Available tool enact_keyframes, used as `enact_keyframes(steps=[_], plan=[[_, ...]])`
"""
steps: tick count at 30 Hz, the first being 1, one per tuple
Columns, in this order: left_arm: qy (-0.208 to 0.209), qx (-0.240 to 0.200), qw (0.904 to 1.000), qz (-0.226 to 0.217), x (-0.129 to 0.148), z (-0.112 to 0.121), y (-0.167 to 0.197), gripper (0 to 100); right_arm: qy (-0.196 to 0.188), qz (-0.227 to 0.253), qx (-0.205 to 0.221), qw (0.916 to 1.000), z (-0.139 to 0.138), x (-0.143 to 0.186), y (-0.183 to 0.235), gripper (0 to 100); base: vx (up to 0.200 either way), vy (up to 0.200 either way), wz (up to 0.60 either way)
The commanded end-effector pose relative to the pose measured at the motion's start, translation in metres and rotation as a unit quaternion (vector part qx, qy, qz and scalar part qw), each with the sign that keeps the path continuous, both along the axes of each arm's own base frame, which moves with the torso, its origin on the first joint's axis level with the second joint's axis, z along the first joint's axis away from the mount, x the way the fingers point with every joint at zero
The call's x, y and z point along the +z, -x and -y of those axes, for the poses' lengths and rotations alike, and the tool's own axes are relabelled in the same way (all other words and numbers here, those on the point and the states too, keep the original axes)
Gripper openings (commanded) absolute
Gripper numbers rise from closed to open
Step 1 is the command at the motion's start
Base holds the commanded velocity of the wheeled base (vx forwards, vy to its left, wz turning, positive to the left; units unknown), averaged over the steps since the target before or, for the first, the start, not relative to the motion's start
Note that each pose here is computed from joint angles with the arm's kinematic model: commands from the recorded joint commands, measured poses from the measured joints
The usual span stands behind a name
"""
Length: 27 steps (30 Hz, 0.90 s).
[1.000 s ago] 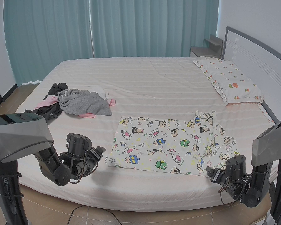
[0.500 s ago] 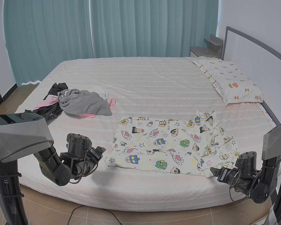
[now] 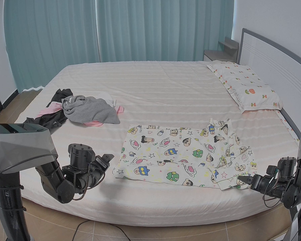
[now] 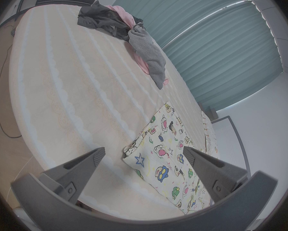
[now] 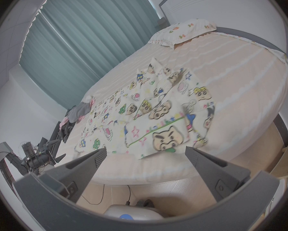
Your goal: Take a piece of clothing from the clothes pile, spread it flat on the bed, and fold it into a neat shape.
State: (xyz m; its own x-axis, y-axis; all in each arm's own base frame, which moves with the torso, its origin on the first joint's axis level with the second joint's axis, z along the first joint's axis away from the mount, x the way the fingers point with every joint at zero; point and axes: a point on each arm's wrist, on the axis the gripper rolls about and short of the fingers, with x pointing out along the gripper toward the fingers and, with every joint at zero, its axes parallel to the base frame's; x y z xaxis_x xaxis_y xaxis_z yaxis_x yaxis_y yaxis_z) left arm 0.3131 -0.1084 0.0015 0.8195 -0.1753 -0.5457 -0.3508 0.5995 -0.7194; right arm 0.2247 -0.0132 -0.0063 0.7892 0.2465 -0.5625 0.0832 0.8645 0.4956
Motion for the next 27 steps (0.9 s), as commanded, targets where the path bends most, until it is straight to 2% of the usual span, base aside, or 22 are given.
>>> enact_keyframes(steps=[1, 8, 19, 20, 27], plan=[[-0.005, -0.004, 0.9999, -0.013, -0.011, 0.0, 0.006, 100, -0.005, -0.032, -0.002, 0.9995, 0.006, -0.023, -0.002, 100, 0.0, 0.0, 0.0], [-0.006, -0.005, 0.9999, -0.014, -0.011, 0.0, 0.006, 100, -0.02, -0.017, 0.013, 0.9996, 0.006, -0.024, -0.011, 100, 0.0, 0.0, 0.0], [-0.006, -0.005, 0.9999, -0.014, -0.011, 0.0, 0.006, 100, -0.026, 0.0, -0.005, 0.9996, 0.014, -0.032, -0.03, 100, 0.0, 0.0, 0.0], [-0.006, -0.005, 0.9999, -0.015, -0.012, 0.0, 0.006, 100, -0.026, 0.001, -0.006, 0.9996, 0.015, -0.032, -0.031, 0, 0.0, 0.0, 0.0], [-0.006, -0.005, 0.9999, -0.014, -0.011, 0.0, 0.006, 100, -0.026, 0.001, -0.006, 0.9996, 0.014, -0.031, -0.029, 0, 0.0, 0.0, 0.0]])
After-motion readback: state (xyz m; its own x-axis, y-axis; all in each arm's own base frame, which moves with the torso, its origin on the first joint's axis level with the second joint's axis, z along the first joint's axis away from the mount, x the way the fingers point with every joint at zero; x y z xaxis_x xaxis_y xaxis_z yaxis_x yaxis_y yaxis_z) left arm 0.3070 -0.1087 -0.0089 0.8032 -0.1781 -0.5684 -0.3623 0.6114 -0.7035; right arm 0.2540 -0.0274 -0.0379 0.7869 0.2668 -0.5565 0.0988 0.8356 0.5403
